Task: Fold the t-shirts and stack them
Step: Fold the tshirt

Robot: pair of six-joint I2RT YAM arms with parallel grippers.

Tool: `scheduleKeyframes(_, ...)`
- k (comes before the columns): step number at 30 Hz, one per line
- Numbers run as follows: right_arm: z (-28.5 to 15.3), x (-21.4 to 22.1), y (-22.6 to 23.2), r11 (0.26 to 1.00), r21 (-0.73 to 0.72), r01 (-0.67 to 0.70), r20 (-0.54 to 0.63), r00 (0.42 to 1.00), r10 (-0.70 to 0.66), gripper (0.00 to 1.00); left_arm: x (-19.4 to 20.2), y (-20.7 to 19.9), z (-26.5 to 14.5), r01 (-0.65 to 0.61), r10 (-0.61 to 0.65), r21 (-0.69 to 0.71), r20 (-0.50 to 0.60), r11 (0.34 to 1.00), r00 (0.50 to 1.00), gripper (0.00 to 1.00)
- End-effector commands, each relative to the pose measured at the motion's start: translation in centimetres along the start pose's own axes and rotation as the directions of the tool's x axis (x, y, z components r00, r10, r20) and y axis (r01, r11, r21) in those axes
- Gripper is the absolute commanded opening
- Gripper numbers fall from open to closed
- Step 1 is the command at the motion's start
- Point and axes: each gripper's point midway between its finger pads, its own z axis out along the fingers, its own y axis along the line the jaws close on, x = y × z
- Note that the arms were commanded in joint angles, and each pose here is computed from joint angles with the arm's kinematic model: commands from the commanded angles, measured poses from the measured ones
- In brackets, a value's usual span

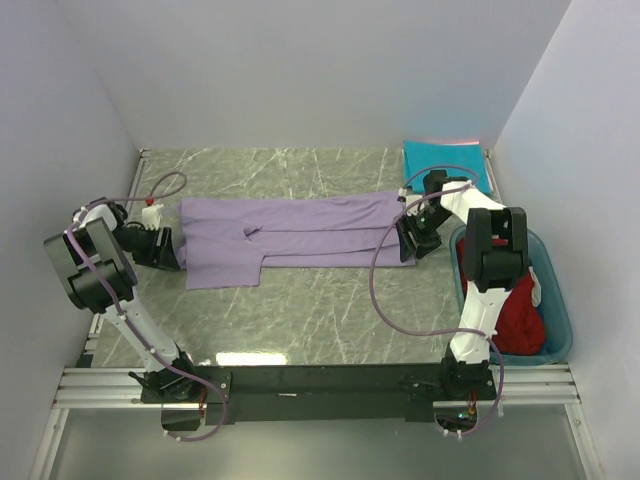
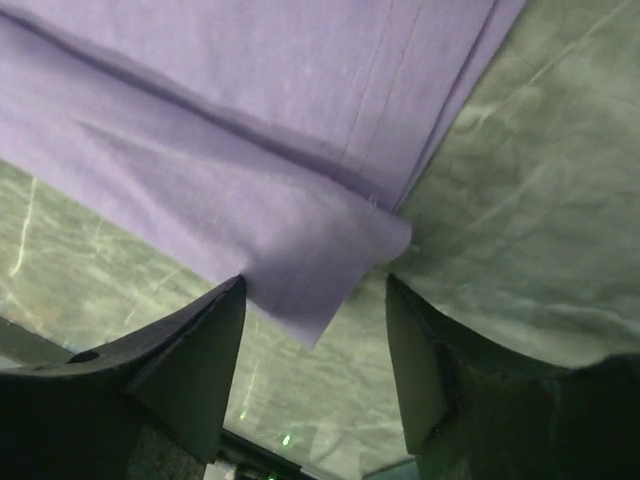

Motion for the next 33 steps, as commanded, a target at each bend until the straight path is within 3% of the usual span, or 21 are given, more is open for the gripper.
scheduleKeyframes(1, 0.8, -0.2, -0.3, 1.000, -0.011, -0.016, 0.011, 1.000, 0.017, 0.62, -1.4, 0.9, -0.4, -0.006, 0.008, -0.039, 0.059, 0.999, 0.998, 0.59)
scheduleKeyframes(9, 1.0, -0.6, -0.6, 1.000, -0.007, -0.012, 0.014, 1.000, 0.012, 0.41, -3.2, 1.4, -0.7, -0.014, 0.016, -0.027, 0.076, 1.000, 0.997, 0.63)
scheduleKeyframes(12, 1.0, -0.8, -0.7, 1.000, -0.005, -0.011, 0.012, 1.000, 0.011, 0.29, -3.3, 1.4, -0.2, -0.001, 0.001, -0.002, 0.065, 1.000, 0.998, 0.55)
scheduleKeyframes(16, 0.9, -0.7, -0.8, 1.000, 0.003, -0.012, 0.002, 1.000, 0.012, 0.06, -2.4, 1.5, 0.5, 0.007, -0.007, -0.001, 0.044, 1.000, 0.999, 0.39)
scheduleKeyframes(17, 0.9, -0.7, -0.9, 1.000, 0.006, -0.011, 0.000, 1.000, 0.011, 0.02, -2.2, 1.4, 0.7, 0.014, -0.014, 0.006, 0.039, 1.000, 0.999, 0.40)
scheduleKeyframes(20, 1.0, -0.6, -1.1, 1.000, 0.011, -0.012, -0.009, 1.000, 0.012, 0.00, -1.3, 0.7, 1.2, 0.023, -0.023, 0.034, 0.023, 0.999, 0.999, 0.40)
scheduleKeyframes(21, 1.1, -0.6, -1.1, 1.000, 0.015, -0.013, -0.014, 1.000, 0.013, 0.00, -1.0, 0.5, 1.4, 0.029, -0.030, 0.040, 0.018, 0.999, 0.999, 0.31)
scheduleKeyframes(24, 1.1, -0.2, -1.3, 1.000, 0.028, -0.006, -0.026, 1.000, 0.006, 0.00, -0.3, 0.3, 1.2, 0.030, -0.030, 0.032, 0.002, 0.999, 1.000, 0.19)
scheduleKeyframes(25, 1.0, 0.1, -1.4, 0.999, 0.032, -0.005, -0.030, 1.000, 0.006, 0.00, 0.2, 0.2, 1.3, 0.033, -0.032, 0.032, -0.012, 0.999, 0.999, 0.10)
scheduleKeyframes(28, 0.7, 1.2, -1.3, 0.999, 0.045, 0.008, -0.046, 0.999, -0.006, 0.00, 1.1, 0.1, 0.6, 0.044, -0.043, 0.019, -0.022, 0.999, 0.999, 0.01)
scheduleKeyframes(33, -0.3, 2.8, -0.7, 0.998, 0.050, 0.040, -0.063, 0.997, -0.037, 0.00, 2.4, -0.5, -0.9, 0.063, -0.063, 0.012, -0.030, 0.998, 0.998, 0.01)
